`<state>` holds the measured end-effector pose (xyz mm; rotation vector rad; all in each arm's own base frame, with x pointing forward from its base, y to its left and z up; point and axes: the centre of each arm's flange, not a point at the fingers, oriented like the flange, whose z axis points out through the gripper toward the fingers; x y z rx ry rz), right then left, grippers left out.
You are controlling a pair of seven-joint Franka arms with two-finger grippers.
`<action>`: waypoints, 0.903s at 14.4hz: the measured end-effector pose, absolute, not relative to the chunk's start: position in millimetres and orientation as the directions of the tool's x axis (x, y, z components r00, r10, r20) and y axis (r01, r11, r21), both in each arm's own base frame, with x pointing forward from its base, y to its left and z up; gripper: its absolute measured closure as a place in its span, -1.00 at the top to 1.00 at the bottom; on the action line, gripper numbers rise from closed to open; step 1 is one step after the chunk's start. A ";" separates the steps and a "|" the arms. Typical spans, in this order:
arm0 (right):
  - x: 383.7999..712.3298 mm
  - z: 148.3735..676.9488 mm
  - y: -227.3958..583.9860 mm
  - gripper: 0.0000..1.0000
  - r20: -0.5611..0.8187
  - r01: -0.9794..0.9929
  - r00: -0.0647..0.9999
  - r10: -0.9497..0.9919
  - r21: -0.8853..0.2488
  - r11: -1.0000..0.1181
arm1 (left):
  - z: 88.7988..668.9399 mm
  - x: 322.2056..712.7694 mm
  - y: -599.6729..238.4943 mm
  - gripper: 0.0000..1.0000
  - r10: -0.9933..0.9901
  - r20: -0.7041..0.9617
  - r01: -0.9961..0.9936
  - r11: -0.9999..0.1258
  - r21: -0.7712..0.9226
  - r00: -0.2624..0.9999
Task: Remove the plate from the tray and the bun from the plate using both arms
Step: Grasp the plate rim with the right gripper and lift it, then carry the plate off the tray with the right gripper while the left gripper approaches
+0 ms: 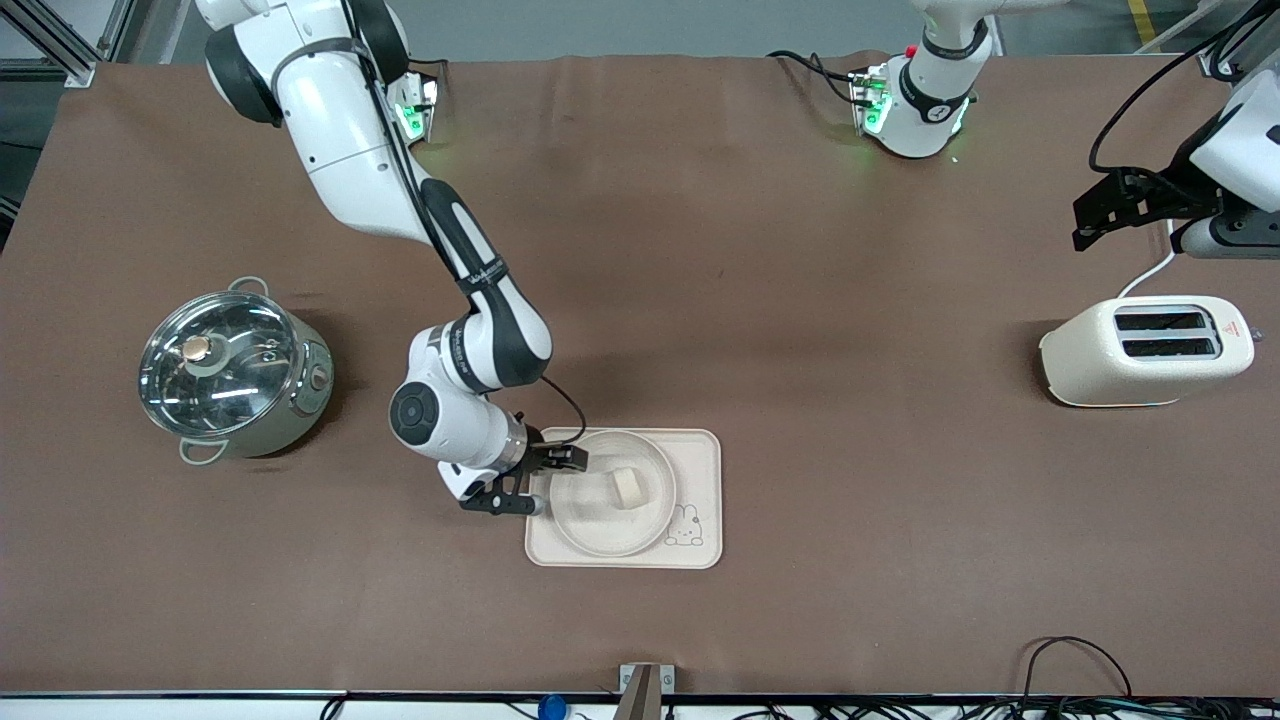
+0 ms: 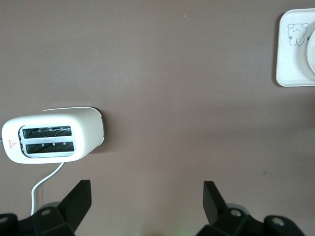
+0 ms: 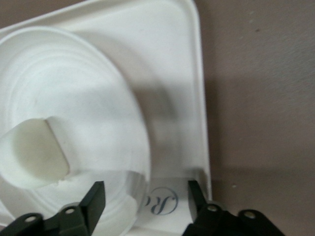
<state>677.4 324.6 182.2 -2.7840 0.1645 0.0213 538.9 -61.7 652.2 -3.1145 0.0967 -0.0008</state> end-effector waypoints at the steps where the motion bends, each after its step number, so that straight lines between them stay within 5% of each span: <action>1: 681.1 181.8 318.7 0.18 -0.034 -0.125 0.992 -0.120 -0.344 -0.931 | 651.5 539.3 -61.6 1.00 -0.062 -0.001 -0.062 -0.998 -0.025 0.998; 6: 685.3 183.9 319.1 -0.85 -0.024 -0.125 0.992 -0.124 -0.353 -0.927 | 648.9 540.9 -61.6 1.00 -0.062 -0.006 -0.062 -0.998 -0.025 0.998; 13: 664.8 200.6 327.1 -0.90 -0.028 -0.043 0.999 -0.035 -0.364 -0.930 | 644.5 543.0 -63.4 1.00 -0.066 -0.015 -0.066 -0.998 -0.024 0.998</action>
